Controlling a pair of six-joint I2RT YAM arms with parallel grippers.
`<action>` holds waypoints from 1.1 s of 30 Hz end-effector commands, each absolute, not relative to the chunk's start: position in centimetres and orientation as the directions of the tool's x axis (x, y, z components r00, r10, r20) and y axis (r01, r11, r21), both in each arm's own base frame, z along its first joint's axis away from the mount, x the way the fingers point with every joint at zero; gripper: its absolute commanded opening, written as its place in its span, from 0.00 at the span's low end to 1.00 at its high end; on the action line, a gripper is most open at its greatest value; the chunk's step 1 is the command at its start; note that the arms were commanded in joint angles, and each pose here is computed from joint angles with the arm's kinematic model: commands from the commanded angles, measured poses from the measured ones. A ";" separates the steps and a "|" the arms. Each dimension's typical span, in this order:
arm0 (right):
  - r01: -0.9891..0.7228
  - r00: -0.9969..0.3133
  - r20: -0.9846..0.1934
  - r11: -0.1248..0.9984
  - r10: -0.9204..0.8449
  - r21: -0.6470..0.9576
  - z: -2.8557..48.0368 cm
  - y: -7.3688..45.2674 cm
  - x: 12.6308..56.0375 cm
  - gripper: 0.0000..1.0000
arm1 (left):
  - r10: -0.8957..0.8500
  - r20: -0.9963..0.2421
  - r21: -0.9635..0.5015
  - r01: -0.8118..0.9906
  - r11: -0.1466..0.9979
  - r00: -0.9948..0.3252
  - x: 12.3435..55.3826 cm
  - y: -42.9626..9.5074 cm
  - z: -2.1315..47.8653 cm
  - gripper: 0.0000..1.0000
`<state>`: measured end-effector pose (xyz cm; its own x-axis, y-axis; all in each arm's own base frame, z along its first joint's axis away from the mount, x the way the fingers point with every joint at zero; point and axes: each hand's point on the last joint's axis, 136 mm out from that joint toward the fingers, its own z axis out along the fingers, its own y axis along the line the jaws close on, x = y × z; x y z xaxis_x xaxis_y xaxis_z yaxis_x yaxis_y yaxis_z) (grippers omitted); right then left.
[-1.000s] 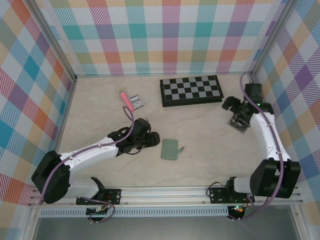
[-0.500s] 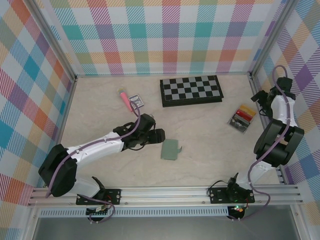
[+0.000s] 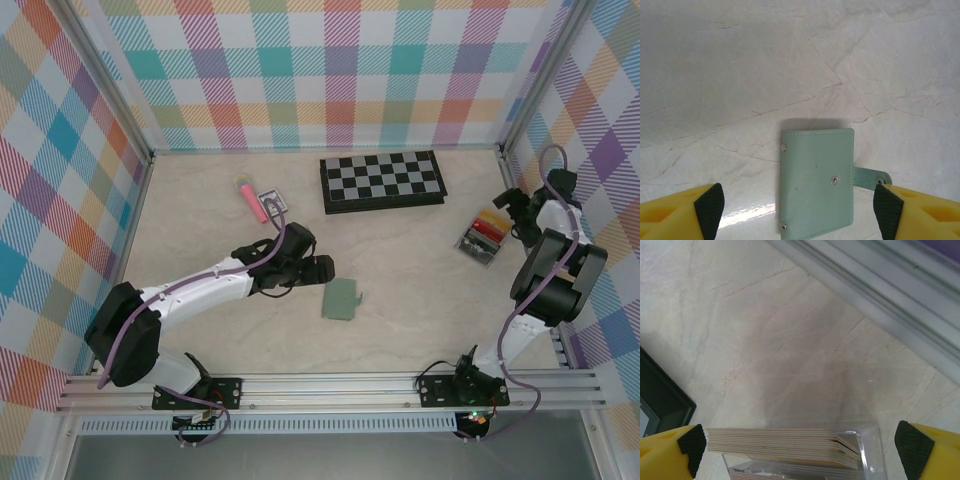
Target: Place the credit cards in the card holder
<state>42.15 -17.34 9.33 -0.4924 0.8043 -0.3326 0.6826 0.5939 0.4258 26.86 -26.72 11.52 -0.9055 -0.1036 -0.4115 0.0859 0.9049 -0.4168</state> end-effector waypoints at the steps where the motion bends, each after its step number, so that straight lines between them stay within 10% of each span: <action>1: 0.633 -0.500 -0.329 0.597 0.801 0.493 8.8 -16.5 43.7 1.00 | -0.113 -0.393 -0.415 0.067 0.907 -0.913 27.1 -26.6 11.9 0.81; 33: 0.399 -0.764 -0.190 0.683 0.616 0.612 9.3 4.8 40.7 1.00 | -0.109 -0.388 -0.428 0.075 0.901 -0.915 27.5 -27.2 10.7 0.81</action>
